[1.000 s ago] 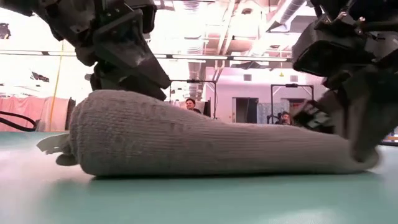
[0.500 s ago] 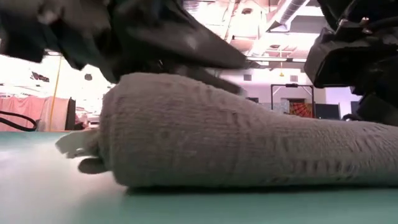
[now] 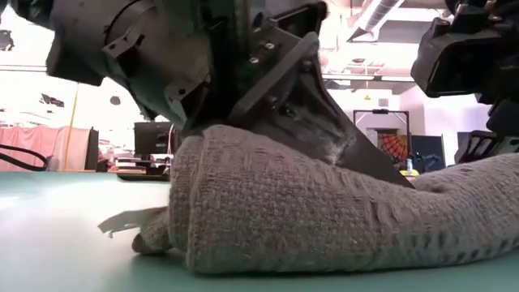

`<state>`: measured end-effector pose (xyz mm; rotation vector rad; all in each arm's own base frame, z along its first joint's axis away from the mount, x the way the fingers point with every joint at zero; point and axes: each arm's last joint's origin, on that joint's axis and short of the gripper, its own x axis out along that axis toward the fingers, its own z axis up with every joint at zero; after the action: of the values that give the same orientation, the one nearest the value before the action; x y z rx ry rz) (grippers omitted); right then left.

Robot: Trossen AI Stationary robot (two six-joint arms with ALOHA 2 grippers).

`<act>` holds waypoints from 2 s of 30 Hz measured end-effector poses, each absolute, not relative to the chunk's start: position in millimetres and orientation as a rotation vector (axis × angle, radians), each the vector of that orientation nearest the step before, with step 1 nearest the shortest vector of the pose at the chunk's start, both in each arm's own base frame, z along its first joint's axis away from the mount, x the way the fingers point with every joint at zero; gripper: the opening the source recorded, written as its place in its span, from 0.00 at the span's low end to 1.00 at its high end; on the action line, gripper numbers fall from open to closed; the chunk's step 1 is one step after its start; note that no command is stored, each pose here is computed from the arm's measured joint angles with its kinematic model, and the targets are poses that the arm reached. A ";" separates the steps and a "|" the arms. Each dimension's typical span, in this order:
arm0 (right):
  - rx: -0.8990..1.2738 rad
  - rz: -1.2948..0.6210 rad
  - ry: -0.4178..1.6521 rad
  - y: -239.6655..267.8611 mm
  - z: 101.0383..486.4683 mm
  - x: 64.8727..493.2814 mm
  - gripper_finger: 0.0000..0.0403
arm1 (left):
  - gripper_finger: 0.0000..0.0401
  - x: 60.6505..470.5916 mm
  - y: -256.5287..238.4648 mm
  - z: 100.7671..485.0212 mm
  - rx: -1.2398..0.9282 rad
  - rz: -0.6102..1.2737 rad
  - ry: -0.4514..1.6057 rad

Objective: Roll towel
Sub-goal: Roll the gray towel

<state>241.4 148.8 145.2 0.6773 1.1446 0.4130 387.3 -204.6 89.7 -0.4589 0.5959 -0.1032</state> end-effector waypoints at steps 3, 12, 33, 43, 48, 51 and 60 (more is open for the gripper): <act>0.702 0.412 1.152 150.0 146.9 240.4 0.06 | 0.01 391.0 -206.9 92.8 -0.456 -0.099 0.660; 0.788 0.404 1.229 155.7 146.9 235.3 0.06 | 0.00 398.4 -214.8 123.1 -0.432 -0.228 0.657; 0.836 0.316 1.154 142.1 148.8 246.6 0.06 | 0.47 352.8 -249.9 175.9 -0.044 -0.159 0.578; 0.841 0.304 1.146 137.7 148.8 249.0 0.06 | 0.64 347.2 -255.1 144.8 0.015 -0.086 0.661; 0.845 0.301 1.137 138.2 149.3 249.4 0.06 | 0.65 346.2 -253.0 125.5 0.048 -0.035 0.722; 0.853 0.300 1.136 141.8 149.8 248.1 0.06 | 0.62 345.2 -250.1 120.1 0.057 0.009 0.747; 0.860 0.238 1.127 156.8 149.2 239.3 0.06 | 0.13 350.6 -235.9 116.3 -0.056 0.023 0.838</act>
<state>239.3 156.8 149.2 0.8596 1.1270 0.2385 350.6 -235.9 116.3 -0.0561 0.8378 0.0230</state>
